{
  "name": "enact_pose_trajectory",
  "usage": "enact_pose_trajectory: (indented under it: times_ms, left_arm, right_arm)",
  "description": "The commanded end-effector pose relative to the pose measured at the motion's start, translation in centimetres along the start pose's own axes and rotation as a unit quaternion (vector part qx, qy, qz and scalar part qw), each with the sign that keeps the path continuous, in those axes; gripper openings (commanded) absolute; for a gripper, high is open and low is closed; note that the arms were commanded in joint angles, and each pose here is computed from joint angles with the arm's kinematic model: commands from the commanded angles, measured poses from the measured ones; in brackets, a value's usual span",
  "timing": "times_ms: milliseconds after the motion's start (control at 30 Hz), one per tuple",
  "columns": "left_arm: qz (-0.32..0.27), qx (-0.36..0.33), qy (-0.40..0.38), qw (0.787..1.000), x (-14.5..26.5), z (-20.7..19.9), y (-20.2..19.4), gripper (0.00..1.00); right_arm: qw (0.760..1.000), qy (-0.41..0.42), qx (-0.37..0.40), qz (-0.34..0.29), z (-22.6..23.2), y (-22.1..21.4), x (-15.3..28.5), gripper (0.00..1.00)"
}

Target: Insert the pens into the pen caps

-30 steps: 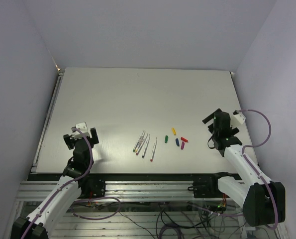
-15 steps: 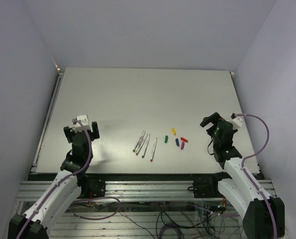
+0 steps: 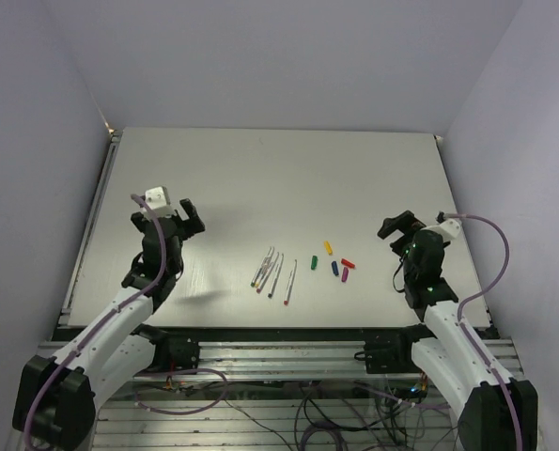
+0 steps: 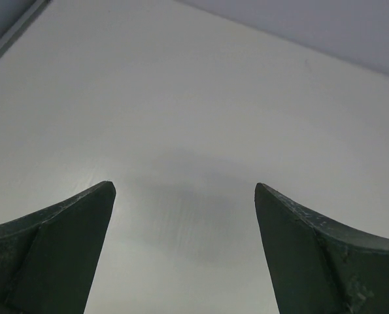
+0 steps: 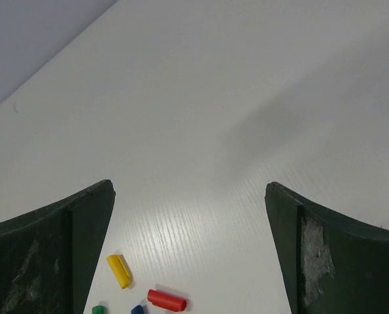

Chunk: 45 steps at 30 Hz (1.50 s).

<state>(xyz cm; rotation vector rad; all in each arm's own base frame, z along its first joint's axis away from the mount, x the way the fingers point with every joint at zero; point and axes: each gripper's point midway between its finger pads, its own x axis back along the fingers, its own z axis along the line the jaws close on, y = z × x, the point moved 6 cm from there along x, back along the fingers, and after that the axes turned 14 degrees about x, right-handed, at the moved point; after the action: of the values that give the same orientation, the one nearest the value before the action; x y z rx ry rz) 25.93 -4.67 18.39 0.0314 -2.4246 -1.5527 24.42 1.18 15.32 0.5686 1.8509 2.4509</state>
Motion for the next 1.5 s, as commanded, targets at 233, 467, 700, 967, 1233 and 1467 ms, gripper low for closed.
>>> enact_pose_trajectory:
  times_ms: [233, 467, 700, 967, 1233, 1467]
  left_arm:
    - [0.016, 0.027, -0.117, 0.993, -4.2, -6.2, 1.8, 0.99]
    - [0.02, 0.032, -0.196, 0.98, -4.8, -8.4, 1.2, 0.99]
    - [0.015, 0.07, -0.223, 0.972, -4.2, -8.8, 1.0, 0.99]
    - [0.077, 0.051, -0.266, 0.959, -4.9, -10.4, -0.5, 0.99]
    - [0.068, 0.015, -0.315, 0.946, -3.8, -11.3, 0.6, 0.99]
    - [0.049, 0.035, -0.361, 0.931, -3.2, -12.8, 1.9, 0.99]
  right_arm:
    - [0.999, 0.039, 0.004, 0.013, 1.6, 0.5, -1.1, 1.0]
    - [1.0, 0.02, -0.011, 0.019, 1.9, 1.3, -1.7, 0.99]
    - [1.0, 0.0, -0.005, 0.001, 1.4, 2.6, -1.4, 0.98]
    - [0.999, -0.036, 0.004, -0.018, 0.6, 4.1, -0.8, 0.97]
    - [0.998, -0.032, 0.019, -0.043, 0.2, 4.1, -0.5, 0.97]
    - [0.997, -0.039, 0.039, -0.057, 0.4, 5.8, -0.5, 0.91]
